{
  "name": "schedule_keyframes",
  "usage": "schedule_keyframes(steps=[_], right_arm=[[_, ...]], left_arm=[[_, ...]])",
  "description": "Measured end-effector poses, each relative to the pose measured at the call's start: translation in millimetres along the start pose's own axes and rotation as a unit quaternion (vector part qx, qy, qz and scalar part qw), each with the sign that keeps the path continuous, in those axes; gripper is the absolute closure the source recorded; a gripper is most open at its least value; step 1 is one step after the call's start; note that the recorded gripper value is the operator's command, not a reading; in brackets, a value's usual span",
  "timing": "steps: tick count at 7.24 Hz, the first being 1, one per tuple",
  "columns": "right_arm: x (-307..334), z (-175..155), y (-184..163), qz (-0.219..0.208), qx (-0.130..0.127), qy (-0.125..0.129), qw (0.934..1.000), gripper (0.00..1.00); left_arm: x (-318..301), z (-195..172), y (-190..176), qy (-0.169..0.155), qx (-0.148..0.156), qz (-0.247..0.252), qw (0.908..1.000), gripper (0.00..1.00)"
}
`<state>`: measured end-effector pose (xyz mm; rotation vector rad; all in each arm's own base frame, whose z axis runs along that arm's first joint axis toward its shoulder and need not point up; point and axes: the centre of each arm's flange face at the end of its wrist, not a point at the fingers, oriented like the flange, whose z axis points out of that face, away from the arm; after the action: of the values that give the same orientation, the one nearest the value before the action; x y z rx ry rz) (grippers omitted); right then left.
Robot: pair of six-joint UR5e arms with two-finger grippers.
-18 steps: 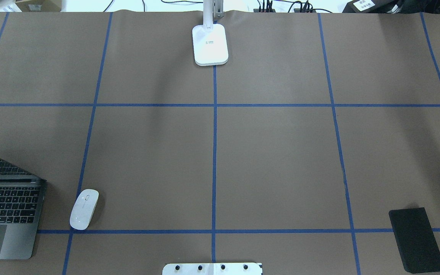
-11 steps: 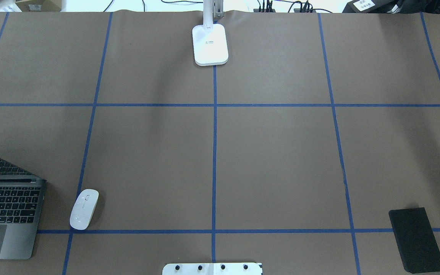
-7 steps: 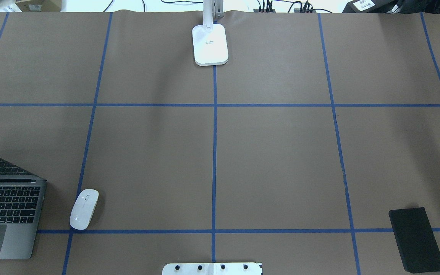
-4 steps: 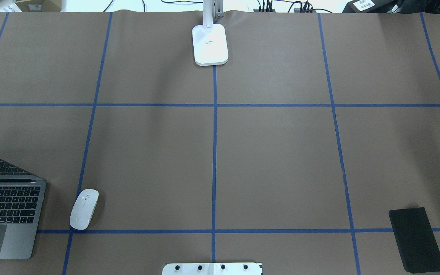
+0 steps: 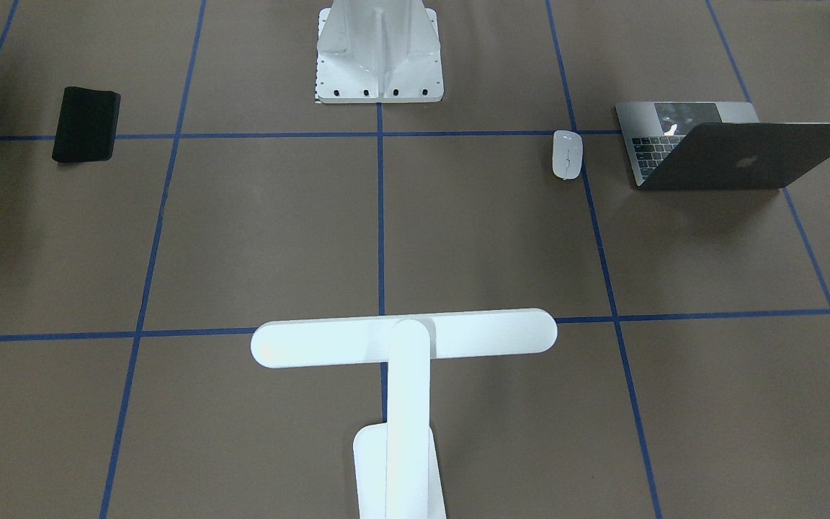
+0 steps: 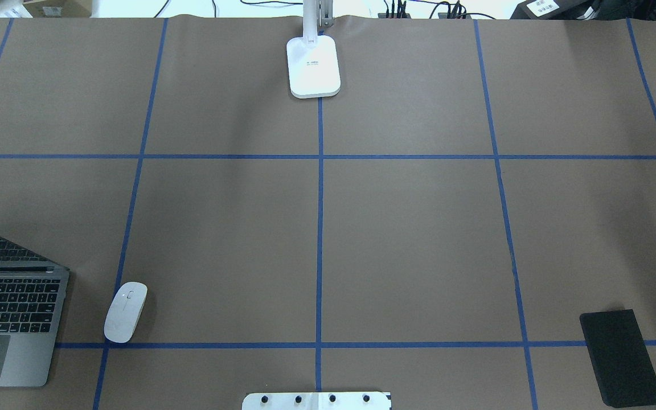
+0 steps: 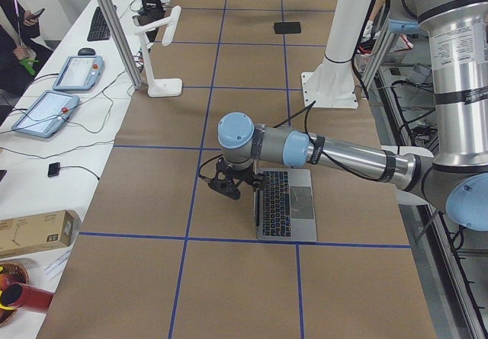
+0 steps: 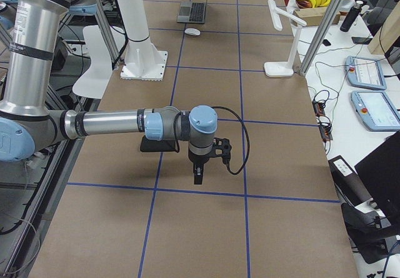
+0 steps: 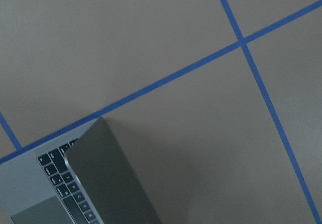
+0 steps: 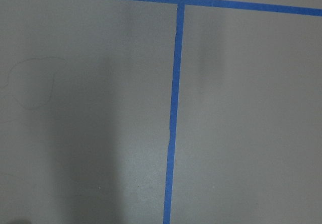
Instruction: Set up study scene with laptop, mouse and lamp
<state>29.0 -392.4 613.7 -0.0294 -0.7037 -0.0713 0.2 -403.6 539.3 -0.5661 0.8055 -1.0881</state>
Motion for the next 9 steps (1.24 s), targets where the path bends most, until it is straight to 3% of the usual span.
schedule_keyframes(steps=[5,8,9], right_arm=[[-0.9,0.2,16.4,-0.007,0.008,-0.008,0.9999,0.00],[1.3,3.3,20.8,-0.008,0.012,-0.011,0.9998,0.00],[0.8,3.1,20.9,-0.009,0.013,-0.013,0.9998,0.00]], left_arm=[[6.9,34.8,47.5,-0.031,-0.004,-0.098,0.9947,0.00],[12.7,70.6,67.1,-0.048,0.021,-0.103,0.9933,0.01],[11.5,78.4,69.4,-0.054,0.024,-0.101,0.9931,0.20]])
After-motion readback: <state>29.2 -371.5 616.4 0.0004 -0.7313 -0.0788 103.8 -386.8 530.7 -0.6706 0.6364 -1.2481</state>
